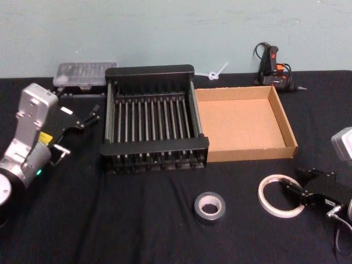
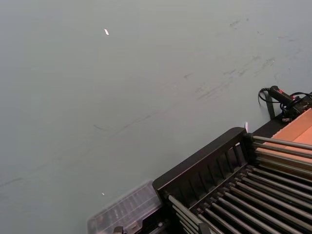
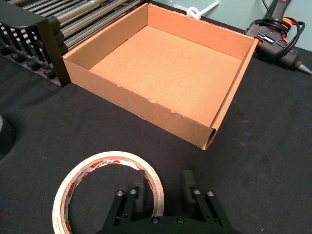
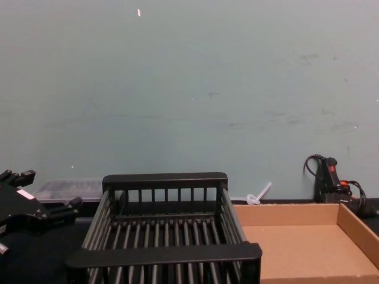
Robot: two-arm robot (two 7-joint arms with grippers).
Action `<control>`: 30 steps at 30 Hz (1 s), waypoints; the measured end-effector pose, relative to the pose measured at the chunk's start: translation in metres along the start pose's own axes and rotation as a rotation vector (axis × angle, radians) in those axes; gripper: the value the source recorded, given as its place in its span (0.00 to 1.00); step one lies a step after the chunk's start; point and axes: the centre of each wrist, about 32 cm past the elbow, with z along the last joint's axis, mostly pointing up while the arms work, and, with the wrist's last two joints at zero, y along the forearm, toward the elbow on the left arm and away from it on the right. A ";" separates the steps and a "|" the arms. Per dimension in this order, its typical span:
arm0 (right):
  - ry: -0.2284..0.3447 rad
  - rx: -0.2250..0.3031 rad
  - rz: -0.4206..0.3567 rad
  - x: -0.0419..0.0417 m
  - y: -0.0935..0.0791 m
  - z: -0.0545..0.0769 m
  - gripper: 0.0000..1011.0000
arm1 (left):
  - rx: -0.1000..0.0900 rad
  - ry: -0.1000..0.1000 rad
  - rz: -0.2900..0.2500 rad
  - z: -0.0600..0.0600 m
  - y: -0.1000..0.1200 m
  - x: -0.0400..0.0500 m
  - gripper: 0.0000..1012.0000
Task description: Pick up the white tape and place it into the black box , Pick up the silver tape and place it into the brown box.
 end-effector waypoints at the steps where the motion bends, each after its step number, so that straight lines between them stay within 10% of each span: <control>1: 0.000 0.000 0.000 0.0000 0.000 0.000 0.50 | 0.000 0.000 0.000 0.000 0.000 0.0000 0.99; 13: 0.000 0.000 0.000 0.0000 0.000 0.000 0.11 | 0.000 0.000 0.000 0.000 0.000 0.0000 0.99; 30: -0.004 0.026 0.004 0.0001 -0.001 0.002 0.09 | 0.000 0.000 0.000 0.000 0.000 0.0000 0.99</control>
